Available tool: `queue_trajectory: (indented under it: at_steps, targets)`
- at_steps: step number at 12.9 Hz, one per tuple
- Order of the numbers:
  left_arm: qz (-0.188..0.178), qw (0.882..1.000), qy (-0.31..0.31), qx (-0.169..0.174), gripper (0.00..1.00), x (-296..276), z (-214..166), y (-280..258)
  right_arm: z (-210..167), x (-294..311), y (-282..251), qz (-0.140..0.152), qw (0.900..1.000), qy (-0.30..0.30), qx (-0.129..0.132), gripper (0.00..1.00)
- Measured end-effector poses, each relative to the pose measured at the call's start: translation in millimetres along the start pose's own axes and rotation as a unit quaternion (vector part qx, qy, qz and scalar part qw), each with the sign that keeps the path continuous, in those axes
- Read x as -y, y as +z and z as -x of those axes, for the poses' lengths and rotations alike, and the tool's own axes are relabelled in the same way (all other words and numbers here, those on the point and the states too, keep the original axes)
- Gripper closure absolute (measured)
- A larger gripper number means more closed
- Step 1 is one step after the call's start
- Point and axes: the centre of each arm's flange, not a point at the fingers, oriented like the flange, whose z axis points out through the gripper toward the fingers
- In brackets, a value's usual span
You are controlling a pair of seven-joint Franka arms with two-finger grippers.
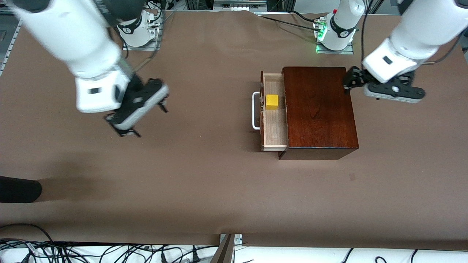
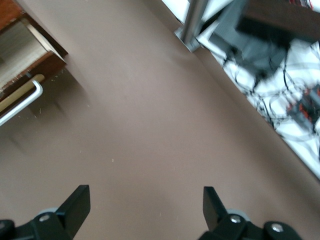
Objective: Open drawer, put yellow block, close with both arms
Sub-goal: 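Raise the right gripper away while the left gripper moves toward the drawer, then push the drawer front with the left gripper into the box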
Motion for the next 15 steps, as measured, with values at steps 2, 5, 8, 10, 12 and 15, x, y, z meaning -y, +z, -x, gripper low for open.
queue_trajectory:
  at_steps: [2,5,8,10,12,15]
  targets:
    - [0.001,0.999,0.052,0.006,0.00,-60,4,7,44,-35,-11,0.000,0.999,0.046,0.017,0.00]
    - [0.018,0.990,0.140,0.030,0.00,-162,12,38,102,-59,-19,-0.004,0.992,0.118,0.040,0.00]
    - [0.030,0.975,0.218,0.036,0.00,-228,-13,77,136,-61,-12,-0.013,0.979,0.195,0.060,0.00]
    - [0.061,0.954,0.291,0.037,0.00,-246,-39,111,148,-62,-8,-0.011,0.971,0.228,0.070,0.00]
    - [0.073,0.928,0.363,0.041,0.00,-264,-52,148,155,-68,-6,-0.006,0.966,0.245,0.076,0.00]
    - [0.079,0.899,0.428,0.041,0.00,-279,-62,195,171,-87,-3,-0.003,0.960,0.269,0.082,0.00]
